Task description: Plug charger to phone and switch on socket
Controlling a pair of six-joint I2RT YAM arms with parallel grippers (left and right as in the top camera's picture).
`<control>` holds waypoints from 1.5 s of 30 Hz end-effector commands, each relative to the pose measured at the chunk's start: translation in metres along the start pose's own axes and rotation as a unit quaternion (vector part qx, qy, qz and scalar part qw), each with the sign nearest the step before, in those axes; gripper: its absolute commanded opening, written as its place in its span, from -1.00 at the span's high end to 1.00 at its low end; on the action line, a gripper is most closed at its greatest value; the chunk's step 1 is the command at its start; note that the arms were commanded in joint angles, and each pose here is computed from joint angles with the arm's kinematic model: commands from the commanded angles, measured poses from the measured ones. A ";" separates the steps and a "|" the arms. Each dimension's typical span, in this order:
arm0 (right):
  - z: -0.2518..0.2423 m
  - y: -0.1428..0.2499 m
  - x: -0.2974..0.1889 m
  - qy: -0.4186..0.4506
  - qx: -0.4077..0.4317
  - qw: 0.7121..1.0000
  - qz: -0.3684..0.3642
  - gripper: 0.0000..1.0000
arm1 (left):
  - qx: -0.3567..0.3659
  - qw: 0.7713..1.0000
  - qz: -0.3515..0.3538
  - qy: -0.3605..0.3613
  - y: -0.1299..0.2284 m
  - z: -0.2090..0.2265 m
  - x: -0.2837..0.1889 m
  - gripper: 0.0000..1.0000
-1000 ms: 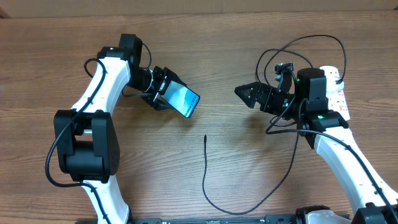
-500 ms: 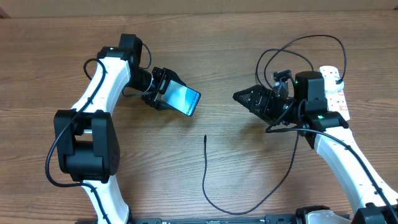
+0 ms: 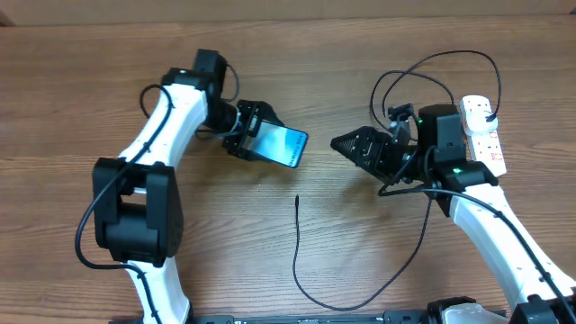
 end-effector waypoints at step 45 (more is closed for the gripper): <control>0.028 0.023 0.031 0.068 0.005 0.998 -0.017 -0.21 | -0.030 0.996 0.069 -0.038 0.077 -0.012 0.056 0.92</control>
Point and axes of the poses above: each gripper's point midway between its finger pads, its own x axis out along the fingers, its own z axis along the line the jaws close on, y = z × x, the point moved 9 cm from there along -x, back along the fingers, and after that the axes turned 2 degrees about -x, right-handed, at the moved point
